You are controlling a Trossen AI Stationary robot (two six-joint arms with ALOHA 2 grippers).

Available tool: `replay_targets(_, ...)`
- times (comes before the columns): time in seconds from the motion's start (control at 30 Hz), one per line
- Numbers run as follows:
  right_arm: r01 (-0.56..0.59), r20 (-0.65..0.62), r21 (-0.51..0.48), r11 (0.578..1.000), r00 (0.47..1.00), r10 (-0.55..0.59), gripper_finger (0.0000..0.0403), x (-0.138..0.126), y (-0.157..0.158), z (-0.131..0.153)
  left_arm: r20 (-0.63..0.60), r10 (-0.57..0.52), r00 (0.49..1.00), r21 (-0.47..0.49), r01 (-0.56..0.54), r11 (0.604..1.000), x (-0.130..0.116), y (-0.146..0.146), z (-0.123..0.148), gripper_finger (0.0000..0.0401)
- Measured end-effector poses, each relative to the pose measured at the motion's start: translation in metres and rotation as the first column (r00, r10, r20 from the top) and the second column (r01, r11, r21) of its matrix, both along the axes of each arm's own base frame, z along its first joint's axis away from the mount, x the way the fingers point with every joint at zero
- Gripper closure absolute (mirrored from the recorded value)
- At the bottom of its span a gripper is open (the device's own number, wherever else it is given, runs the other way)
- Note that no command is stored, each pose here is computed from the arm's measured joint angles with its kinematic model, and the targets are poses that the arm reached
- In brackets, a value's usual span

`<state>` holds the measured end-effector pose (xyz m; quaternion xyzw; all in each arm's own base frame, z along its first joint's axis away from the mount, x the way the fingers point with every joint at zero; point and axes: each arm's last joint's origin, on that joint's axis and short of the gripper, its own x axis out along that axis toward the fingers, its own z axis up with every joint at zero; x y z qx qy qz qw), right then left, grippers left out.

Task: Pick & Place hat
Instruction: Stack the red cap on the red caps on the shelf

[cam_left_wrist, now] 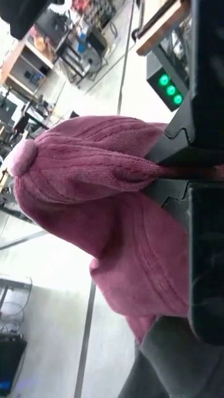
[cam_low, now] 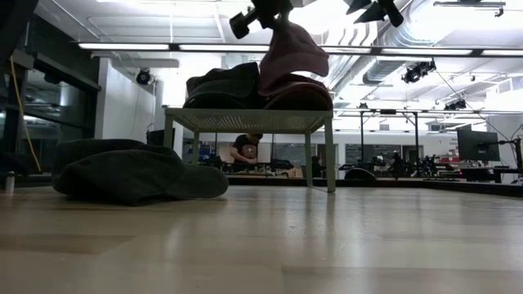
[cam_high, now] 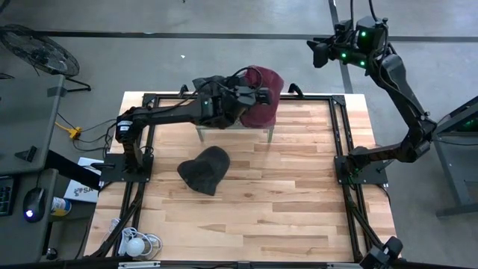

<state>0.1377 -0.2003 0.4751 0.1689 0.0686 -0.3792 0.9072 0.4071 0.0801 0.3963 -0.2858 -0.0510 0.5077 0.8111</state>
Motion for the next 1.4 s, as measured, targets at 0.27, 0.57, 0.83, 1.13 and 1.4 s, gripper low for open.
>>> replay_targets(0.27,-0.005,-0.018,-0.007,1.0,1.0,0.005,0.0244,0.0,0.0,-0.001,0.0,0.001,1.0,-0.007,-0.001,1.0,-0.001,0.008,0.0,0.0392)
replay_targets(0.57,-0.004,-0.032,-0.005,1.0,0.999,0.003,0.0244,0.0,0.0,-0.002,-0.003,-0.027,1.0,-0.045,0.027,0.999,0.006,0.01,-0.011,0.0393)
replay_targets(0.83,-0.001,-0.037,-0.001,1.0,0.999,0.001,0.0244,0.0,0.0,-0.003,-0.034,-0.002,0.999,-0.05,0.0,0.999,0.005,0.011,-0.016,0.0393)
replay_targets(1.13,-0.001,-0.045,0.01,1.0,0.999,0.002,0.0244,-0.001,0.001,-0.004,-0.083,-0.023,0.996,-0.029,0.02,0.999,0.006,0.011,-0.017,0.0325)
replay_targets(1.4,-0.008,-0.056,0.032,0.999,0.998,0.01,0.0244,-0.001,0.001,-0.006,-0.082,-0.027,0.996,-0.029,0.025,0.999,0.006,0.01,-0.017,0.0259)
